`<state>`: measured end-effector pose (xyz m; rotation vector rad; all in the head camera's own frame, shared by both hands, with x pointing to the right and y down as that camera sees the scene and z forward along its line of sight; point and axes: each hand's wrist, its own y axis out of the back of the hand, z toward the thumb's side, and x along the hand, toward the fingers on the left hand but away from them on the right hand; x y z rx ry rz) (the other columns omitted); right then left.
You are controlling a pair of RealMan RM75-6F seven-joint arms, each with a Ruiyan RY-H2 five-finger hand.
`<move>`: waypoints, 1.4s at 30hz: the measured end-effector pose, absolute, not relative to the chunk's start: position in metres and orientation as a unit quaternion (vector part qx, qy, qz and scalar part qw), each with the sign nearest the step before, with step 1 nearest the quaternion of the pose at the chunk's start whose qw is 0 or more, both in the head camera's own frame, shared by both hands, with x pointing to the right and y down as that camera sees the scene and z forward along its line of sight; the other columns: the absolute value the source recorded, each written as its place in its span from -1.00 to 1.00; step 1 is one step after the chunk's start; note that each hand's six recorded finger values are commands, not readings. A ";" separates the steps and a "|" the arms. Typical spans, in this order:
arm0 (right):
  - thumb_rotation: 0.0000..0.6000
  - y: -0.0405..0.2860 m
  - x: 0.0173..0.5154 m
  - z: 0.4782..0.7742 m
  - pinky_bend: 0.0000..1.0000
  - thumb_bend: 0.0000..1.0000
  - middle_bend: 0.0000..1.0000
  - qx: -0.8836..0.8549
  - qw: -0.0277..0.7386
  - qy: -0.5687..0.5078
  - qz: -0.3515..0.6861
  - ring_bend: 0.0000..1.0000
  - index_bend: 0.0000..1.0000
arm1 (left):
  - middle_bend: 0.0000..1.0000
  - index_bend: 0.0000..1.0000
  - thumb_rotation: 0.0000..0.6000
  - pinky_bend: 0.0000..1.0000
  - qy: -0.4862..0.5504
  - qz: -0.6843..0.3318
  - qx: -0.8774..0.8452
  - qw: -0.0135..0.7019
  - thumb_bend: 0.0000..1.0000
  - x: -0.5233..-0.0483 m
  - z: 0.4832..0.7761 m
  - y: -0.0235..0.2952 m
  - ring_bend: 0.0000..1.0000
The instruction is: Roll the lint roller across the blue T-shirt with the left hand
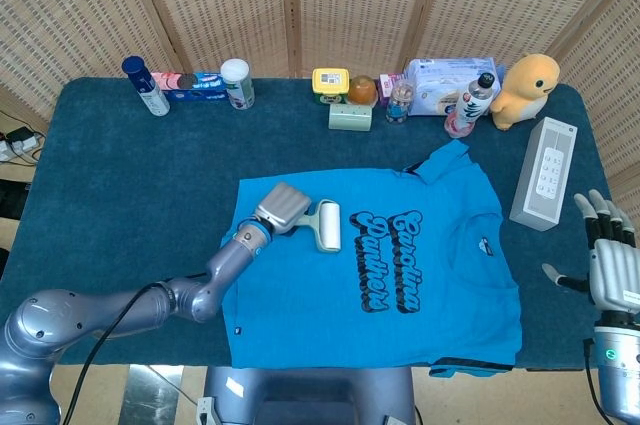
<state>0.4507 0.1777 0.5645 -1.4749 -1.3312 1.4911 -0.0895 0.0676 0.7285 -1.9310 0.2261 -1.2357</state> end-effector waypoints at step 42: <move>1.00 0.179 0.447 0.564 -1.00 -1.00 -1.00 -0.565 0.324 -0.504 0.568 -1.00 -0.88 | 0.74 0.90 1.00 1.00 0.059 -0.531 -0.747 0.395 1.00 -0.099 0.731 0.061 0.77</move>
